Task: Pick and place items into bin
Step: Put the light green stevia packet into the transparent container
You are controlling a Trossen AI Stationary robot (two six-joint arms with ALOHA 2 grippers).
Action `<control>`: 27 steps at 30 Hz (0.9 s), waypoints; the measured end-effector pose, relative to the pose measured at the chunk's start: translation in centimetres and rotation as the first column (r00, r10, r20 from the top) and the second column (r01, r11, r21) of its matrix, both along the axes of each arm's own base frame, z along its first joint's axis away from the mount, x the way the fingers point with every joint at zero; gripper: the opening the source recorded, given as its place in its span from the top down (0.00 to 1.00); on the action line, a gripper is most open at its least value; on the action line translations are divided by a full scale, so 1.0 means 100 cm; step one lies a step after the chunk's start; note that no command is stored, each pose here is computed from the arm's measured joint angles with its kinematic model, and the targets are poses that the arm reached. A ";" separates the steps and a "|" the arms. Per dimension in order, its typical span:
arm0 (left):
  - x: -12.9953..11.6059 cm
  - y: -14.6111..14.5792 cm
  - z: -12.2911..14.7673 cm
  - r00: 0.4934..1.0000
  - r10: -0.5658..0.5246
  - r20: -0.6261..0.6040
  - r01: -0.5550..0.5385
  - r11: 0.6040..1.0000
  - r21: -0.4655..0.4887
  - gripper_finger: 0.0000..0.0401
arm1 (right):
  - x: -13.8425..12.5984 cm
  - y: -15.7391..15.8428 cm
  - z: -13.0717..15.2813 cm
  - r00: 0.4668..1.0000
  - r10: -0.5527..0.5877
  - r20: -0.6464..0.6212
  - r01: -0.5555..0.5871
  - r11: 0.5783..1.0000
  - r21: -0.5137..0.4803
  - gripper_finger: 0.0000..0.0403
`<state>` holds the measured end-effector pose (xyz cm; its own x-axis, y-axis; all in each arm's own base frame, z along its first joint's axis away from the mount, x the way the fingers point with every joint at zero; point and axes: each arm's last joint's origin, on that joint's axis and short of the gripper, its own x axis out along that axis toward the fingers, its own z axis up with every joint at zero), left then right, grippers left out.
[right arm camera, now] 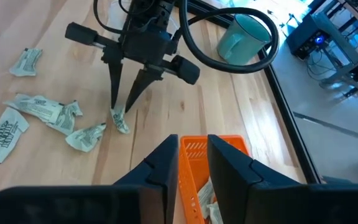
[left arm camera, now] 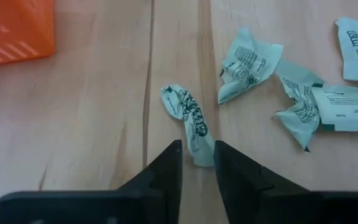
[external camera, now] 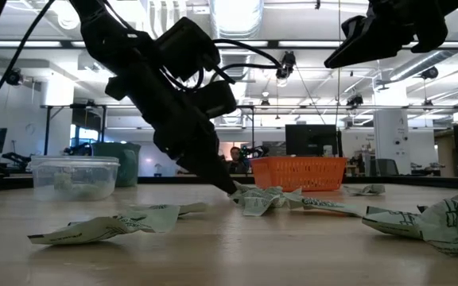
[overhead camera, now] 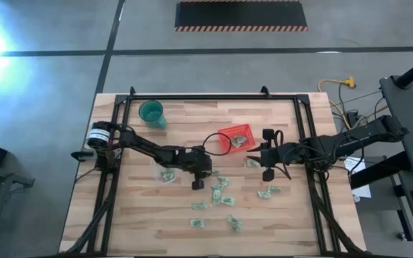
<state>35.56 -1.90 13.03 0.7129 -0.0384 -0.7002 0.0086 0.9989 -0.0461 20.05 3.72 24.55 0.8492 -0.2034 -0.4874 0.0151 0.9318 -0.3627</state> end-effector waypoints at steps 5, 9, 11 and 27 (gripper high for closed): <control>0.000 0.000 0.000 1.000 -0.016 0.000 0.016 1.000 0.008 0.96 | 0.000 0.000 0.000 1.000 0.000 0.000 0.000 1.000 0.000 0.82; 0.000 0.000 0.000 0.999 -0.036 0.001 0.036 0.999 0.028 0.99 | 0.000 0.000 0.000 1.000 0.000 -0.001 0.000 1.000 0.000 0.81; 0.000 0.000 0.000 0.999 -0.050 0.001 0.050 0.998 0.042 0.99 | 0.000 0.000 0.000 1.000 -0.001 -0.005 0.001 1.000 0.000 0.81; -0.011 0.004 0.023 0.999 0.040 0.007 -0.040 0.987 0.153 0.99 | -0.002 -0.001 -0.005 1.000 -0.010 -0.029 0.011 1.000 0.008 0.81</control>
